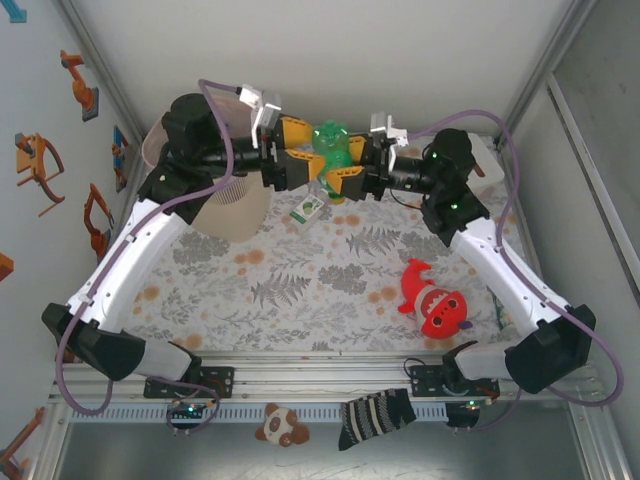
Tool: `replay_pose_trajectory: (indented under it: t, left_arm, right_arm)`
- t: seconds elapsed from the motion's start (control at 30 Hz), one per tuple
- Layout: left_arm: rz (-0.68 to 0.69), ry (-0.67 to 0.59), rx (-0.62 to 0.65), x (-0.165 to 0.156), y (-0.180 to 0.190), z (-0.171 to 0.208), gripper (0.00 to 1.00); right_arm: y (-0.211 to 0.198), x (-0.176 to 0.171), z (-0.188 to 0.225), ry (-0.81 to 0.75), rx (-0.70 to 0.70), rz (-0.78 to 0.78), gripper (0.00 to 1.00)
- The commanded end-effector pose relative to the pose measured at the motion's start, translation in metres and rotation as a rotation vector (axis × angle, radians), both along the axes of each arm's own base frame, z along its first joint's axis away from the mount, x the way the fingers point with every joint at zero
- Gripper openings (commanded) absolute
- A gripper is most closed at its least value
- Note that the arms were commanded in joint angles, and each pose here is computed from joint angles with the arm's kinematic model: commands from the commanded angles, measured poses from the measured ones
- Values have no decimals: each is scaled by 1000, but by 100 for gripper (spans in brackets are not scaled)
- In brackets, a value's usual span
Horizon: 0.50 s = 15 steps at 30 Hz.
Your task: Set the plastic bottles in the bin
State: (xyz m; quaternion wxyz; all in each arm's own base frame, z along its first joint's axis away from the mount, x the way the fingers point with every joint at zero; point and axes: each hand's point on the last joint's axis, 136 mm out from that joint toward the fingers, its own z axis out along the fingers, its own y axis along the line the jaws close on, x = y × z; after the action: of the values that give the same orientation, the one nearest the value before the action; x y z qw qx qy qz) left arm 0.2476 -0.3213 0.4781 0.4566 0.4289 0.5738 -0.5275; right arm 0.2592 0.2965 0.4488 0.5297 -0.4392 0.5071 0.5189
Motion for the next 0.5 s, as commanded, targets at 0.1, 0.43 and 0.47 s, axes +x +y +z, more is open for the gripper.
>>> replay_pose_trajectory:
  t: [0.1, 0.43, 0.47]
  left_arm:
    - [-29, -110, -26, -8, -7, 16, 84]
    - [-50, -138, -38, -10, -14, 22, 75]
    - [-51, -142, -39, -10, -13, 22, 73]
  right_arm:
    - [5, -16, 20, -54, 23, 53, 51]
    - [13, -21, 13, -36, -6, 74, 50]
    - [13, -21, 13, -36, -8, 75, 50]
